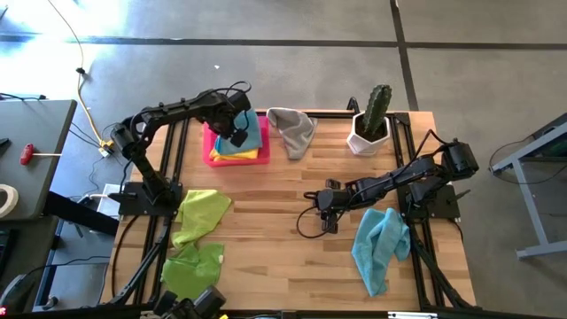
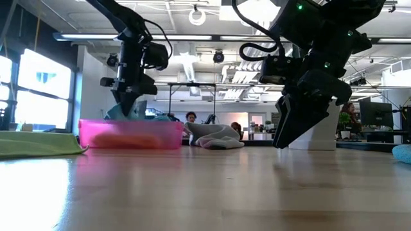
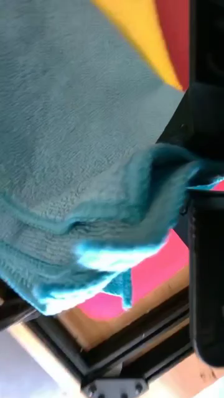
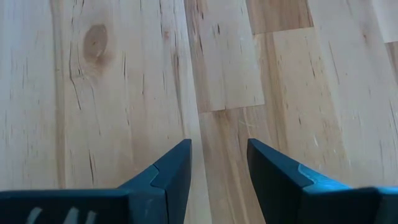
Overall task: Fold microfiber towels
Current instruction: Put the top blue towel into the bin, then fold the light green towel on the table
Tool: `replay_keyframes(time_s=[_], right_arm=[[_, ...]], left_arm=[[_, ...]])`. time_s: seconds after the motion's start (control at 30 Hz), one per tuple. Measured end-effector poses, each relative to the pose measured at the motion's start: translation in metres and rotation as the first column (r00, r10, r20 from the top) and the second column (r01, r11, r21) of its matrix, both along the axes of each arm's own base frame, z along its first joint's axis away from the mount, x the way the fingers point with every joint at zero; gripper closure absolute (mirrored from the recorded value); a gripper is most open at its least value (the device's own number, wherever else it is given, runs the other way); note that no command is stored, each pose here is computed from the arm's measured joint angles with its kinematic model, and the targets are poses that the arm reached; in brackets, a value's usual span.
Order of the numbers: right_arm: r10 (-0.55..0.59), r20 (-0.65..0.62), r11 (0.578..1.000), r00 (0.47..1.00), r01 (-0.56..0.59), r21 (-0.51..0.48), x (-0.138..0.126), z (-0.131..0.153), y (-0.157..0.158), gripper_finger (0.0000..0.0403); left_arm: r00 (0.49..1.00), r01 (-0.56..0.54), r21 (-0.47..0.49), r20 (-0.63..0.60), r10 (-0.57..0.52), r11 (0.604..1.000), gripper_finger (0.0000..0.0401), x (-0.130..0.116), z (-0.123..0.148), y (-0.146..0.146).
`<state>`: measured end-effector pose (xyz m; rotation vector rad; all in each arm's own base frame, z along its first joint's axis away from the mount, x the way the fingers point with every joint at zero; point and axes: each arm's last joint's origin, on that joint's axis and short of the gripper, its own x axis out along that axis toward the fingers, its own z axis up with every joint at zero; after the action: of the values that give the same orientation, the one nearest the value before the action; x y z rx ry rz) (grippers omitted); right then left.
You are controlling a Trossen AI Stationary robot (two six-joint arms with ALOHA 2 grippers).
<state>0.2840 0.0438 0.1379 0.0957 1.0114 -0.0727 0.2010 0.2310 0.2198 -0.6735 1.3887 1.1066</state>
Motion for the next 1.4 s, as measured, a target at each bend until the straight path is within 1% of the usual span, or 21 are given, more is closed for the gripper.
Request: replay_keyframes(time_s=[0.13, 0.27, 0.37, 0.57, 0.63, 0.73, 0.87, 0.93, 1.0, 1.13, 1.27, 1.4], right_arm=[[0.000, 0.000, 1.000, 1.000, 0.000, 0.000, 0.000, 0.000, 0.000, 0.0254], [-0.001, 0.000, 1.000, 1.000, 0.001, 0.000, 0.000, 0.000, 0.000, 0.0254], [0.000, 0.000, 1.000, 1.000, 0.000, 0.000, 0.000, 0.000, 0.000, 0.0254], [-0.001, 0.000, 1.000, 1.000, 0.001, 0.000, 0.000, 0.000, 0.000, 0.0254], [0.000, 0.000, 1.000, 1.000, 0.000, 0.000, 0.000, 0.000, 0.000, 0.0254], [0.000, 0.000, 1.000, 1.000, 0.000, 0.000, 0.000, 0.000, 0.000, 0.0254], [0.000, 0.000, 1.000, 1.000, 0.000, 0.000, 0.000, 0.000, 0.000, 0.0254], [0.000, 0.000, 1.000, 1.000, 0.000, 0.000, 0.000, 0.000, 0.000, 0.0254], [0.000, 0.000, 1.000, 1.000, 0.000, 0.000, 0.000, 0.000, 0.000, 0.0254], [0.000, 0.000, 1.000, 1.000, 0.000, 0.000, 0.000, 0.000, 0.000, 0.0254], [0.000, 0.000, 1.000, 1.000, 0.000, 0.001, 0.000, 0.000, 0.000, 0.0254], [0.000, 0.000, 1.000, 1.000, 0.000, 0.000, 0.000, 0.000, 0.000, 0.0254]], left_arm=[[1.000, -0.002, -0.001, -0.030, 0.002, 1.000, 0.0349, -0.003, -0.005, -0.001], [0.994, -0.009, 0.048, -0.106, 0.014, 0.999, 0.0325, -0.007, -0.009, -0.002], [0.989, 0.005, 0.081, -0.148, 0.007, 0.997, 0.0297, -0.007, -0.008, -0.001], [0.974, 0.085, 0.096, -0.220, -0.062, 0.992, 0.0243, -0.006, -0.007, -0.003], [0.968, 0.116, 0.081, -0.234, -0.094, 0.990, 0.0233, -0.006, -0.007, -0.004], [0.963, 0.124, 0.072, -0.249, -0.103, 0.990, 0.0227, -0.006, -0.007, -0.005], [0.972, 0.145, 0.033, -0.189, -0.137, 0.989, 0.0227, 0.000, -0.006, -0.012], [0.973, 0.183, 0.020, -0.150, -0.178, 0.983, 0.0228, 0.006, -0.001, -0.017], [0.972, 0.212, 0.036, -0.112, -0.206, 0.977, 0.0230, 0.013, 0.008, -0.023], [0.968, 0.249, 0.110, -0.047, -0.245, 0.962, 0.0230, 0.027, 0.035, -0.038], [0.954, 0.283, 0.135, 0.061, -0.293, 0.950, 0.0230, 0.037, 0.057, -0.069], [0.914, 0.346, 0.109, 0.186, -0.361, 0.932, 0.0231, 0.050, 0.065, -0.111]])
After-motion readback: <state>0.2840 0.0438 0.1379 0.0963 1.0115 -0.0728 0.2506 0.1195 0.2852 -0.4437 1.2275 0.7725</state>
